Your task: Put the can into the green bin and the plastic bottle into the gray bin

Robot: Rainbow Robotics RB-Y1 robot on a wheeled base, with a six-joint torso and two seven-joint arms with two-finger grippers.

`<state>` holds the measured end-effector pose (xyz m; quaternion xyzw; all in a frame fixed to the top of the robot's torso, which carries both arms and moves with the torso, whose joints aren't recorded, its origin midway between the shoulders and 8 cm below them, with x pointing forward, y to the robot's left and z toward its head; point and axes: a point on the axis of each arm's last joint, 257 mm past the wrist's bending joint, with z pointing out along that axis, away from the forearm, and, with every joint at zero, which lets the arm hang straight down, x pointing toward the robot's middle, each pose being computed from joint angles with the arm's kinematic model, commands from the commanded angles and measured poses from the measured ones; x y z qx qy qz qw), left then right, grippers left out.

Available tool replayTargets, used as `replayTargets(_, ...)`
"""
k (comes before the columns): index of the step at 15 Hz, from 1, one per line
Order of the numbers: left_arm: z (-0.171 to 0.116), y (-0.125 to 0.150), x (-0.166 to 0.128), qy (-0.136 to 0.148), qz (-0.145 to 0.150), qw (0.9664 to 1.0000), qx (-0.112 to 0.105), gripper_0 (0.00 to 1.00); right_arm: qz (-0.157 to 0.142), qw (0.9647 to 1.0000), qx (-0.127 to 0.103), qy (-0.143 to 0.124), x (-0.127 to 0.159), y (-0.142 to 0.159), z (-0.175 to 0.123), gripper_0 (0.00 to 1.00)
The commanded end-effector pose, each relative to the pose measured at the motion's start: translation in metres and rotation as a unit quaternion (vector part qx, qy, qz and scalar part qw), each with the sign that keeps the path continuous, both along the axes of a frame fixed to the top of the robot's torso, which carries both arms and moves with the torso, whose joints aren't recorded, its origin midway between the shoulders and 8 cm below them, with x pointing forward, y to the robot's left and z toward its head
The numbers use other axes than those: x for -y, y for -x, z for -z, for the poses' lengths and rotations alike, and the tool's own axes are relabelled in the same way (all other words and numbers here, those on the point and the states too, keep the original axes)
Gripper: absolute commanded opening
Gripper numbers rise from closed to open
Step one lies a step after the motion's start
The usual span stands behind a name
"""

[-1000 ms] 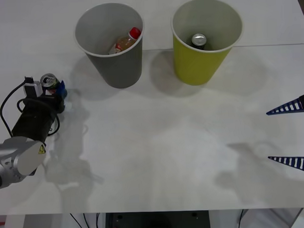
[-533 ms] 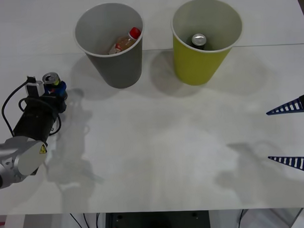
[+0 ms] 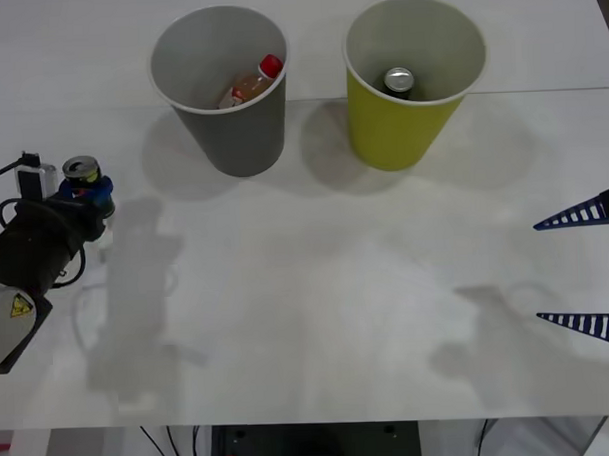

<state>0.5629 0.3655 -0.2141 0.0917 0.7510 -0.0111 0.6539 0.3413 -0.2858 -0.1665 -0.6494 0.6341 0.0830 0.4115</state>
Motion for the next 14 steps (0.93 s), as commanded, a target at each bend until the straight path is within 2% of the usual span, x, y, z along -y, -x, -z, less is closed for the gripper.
replayTargets(1, -0.009, 0.032, 0.002, -0.011, 0.034, 0.9977, -0.057, 0.00, 0.000, 1.0000, 0.000, 0.000, 0.000, 0.000, 0.000, 1.00)
replayTargets(2, -0.012, 0.040, 0.002, -0.021, 0.045, 0.9961, -0.072, 0.00, 0.000, 1.0000, 0.000, 0.000, 0.000, 0.000, 0.000, 1.00)
replayTargets(3, -0.013, 0.049, 0.001, -0.046, 0.062, 0.9926, -0.093, 0.00, 0.000, 1.0000, 0.000, 0.000, 0.000, 0.000, 0.000, 1.00)
replayTargets(5, -0.016, 0.060, 0.001, -0.070, 0.092, 0.9862, -0.118, 0.00, 0.000, 1.0000, 0.000, 0.000, 0.000, 0.000, 0.000, 1.00)
replayTargets(8, -0.029, 0.077, 0.005, -0.092, 0.157, 0.9728, -0.144, 0.00, 0.000, 1.0000, 0.000, 0.000, 0.000, 0.000, 0.000, 1.00)
replayTargets(9, -0.036, 0.083, 0.003, -0.105, 0.176, 0.9670, -0.151, 0.00, 0.000, 1.0000, 0.000, 0.000, 0.000, 0.000, 0.000, 1.00)
replayTargets(10, -0.039, 0.089, 0.001, -0.120, 0.191, 0.9611, -0.159, 0.00, 0.000, 1.0000, 0.000, 0.000, 0.000, 0.000, 0.000, 1.00)
replayTargets(12, -0.052, 0.095, -0.002, -0.131, 0.208, 0.9523, -0.181, 0.00, 0.000, 1.0000, 0.000, 0.000, 0.000, 0.000, 0.000, 1.00)
replayTargets(13, -0.057, 0.096, -0.003, -0.128, 0.211, 0.9501, -0.191, 0.00, 0.000, 1.0000, 0.000, 0.000, 0.000, 0.000, 0.000, 1.00)
replayTargets(14, -0.064, 0.096, -0.001, -0.111, 0.208, 0.9501, -0.205, 0.00, 0.000, 1.0000, 0.000, 0.000, 0.000, 0.000, 0.000, 1.00)
